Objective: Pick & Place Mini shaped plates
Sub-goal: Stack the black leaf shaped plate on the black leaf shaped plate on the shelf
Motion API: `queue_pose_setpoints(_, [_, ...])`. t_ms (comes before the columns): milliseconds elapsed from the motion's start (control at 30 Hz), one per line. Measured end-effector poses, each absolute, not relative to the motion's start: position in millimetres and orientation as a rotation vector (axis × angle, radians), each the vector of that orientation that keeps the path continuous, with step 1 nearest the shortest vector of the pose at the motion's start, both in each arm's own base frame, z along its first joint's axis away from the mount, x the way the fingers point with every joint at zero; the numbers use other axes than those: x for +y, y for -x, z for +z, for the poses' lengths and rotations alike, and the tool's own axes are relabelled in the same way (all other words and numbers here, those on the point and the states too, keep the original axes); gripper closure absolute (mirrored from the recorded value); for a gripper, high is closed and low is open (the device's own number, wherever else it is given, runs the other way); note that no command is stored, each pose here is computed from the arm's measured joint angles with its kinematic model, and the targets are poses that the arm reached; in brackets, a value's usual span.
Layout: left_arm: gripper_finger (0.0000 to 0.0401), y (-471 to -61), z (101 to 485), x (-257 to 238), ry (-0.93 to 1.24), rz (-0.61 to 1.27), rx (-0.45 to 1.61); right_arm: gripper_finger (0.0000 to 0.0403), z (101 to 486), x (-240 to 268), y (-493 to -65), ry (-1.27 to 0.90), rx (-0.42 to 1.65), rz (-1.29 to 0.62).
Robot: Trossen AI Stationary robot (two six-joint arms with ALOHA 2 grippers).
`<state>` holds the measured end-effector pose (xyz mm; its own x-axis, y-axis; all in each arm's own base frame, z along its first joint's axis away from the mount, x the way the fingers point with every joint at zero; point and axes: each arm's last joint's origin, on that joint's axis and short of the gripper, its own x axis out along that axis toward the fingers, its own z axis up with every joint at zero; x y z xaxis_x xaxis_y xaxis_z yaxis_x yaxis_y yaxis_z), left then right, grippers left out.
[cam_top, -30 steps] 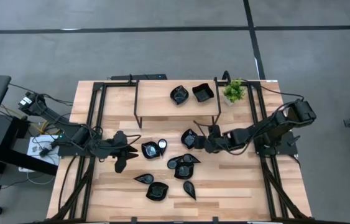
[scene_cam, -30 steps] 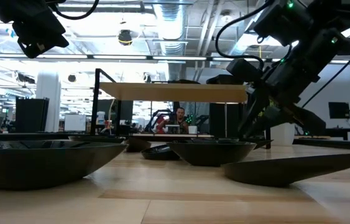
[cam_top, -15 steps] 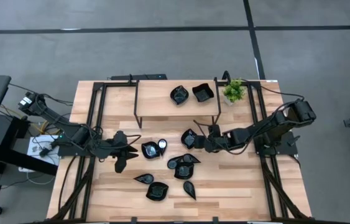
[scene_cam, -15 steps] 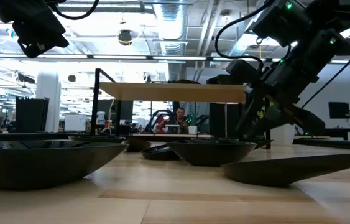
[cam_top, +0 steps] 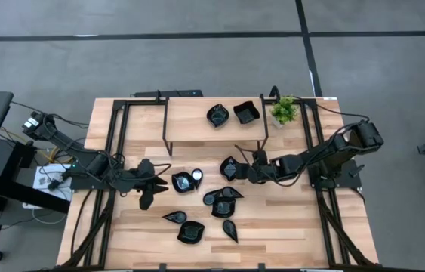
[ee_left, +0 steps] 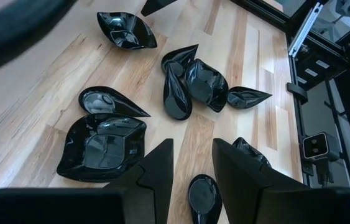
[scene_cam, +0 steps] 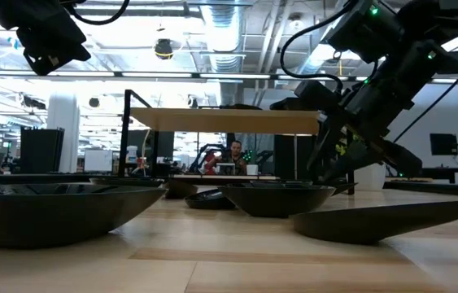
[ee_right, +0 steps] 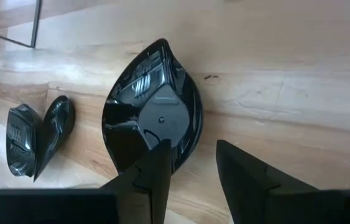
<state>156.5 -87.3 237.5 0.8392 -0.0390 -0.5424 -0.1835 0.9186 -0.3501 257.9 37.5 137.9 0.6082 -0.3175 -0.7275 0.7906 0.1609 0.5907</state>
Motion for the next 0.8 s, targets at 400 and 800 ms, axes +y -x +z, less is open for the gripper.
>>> queue_pose_setpoints(400, [0.0288, -157, 238, -88, 0.41, 0.075, 0.566, 0.0279, 133, 32, -261, -1.116, 0.515, -0.84])
queue_pose_setpoints(800, [0.0288, -157, 239, -88, 0.415, 0.072, 0.559, 0.028, 115, 33, -275, -1.157, 0.5, -0.801])
